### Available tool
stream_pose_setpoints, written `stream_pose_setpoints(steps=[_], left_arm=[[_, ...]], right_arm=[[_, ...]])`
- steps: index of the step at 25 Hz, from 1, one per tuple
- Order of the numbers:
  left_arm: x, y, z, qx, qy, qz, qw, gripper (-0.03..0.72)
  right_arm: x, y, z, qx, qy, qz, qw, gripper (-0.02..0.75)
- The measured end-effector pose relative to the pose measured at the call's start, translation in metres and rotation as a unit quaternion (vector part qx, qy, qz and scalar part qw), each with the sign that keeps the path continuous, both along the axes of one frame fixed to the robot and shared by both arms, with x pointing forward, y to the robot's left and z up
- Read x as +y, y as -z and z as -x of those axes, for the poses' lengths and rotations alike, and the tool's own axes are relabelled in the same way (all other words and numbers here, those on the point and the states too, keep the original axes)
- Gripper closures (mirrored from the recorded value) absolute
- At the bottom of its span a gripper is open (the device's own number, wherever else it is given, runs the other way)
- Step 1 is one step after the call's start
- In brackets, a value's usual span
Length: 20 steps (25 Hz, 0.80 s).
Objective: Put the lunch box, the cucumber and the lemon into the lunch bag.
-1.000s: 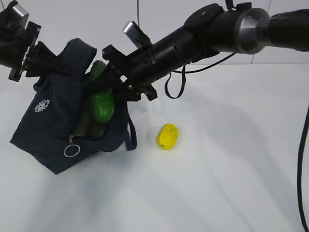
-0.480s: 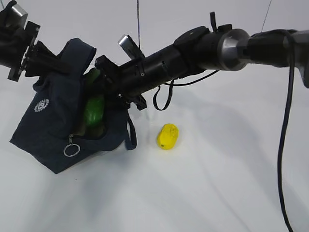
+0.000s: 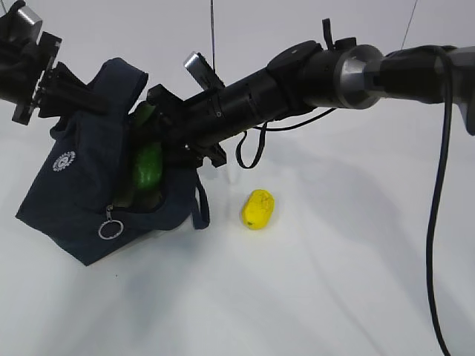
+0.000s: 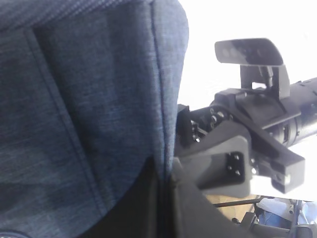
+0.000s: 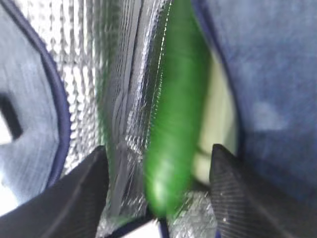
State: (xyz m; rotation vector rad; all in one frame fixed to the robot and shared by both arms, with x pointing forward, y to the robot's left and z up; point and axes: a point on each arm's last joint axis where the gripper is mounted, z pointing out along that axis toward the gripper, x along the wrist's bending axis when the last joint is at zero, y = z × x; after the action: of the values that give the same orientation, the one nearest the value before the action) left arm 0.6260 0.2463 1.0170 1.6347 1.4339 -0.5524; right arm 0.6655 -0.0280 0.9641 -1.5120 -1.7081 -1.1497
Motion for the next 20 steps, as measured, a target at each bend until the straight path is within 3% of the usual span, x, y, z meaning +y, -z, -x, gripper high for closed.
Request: stream_pose_setpoints(steps=[5, 20], left_arm=[[0.0, 0.0, 0.0, 0.0, 0.0, 0.0, 1.0, 0.697], [0.001, 0.001, 0.0, -0.002, 0.004, -0.008, 1.0, 0.697]], right_arm=[[0.0, 0.0, 0.0, 0.001, -0.002, 0.0, 1.0, 0.245], [-0.002, -0.003, 0.012, -0.008, -0.087, -0.014, 0.996, 0.258]])
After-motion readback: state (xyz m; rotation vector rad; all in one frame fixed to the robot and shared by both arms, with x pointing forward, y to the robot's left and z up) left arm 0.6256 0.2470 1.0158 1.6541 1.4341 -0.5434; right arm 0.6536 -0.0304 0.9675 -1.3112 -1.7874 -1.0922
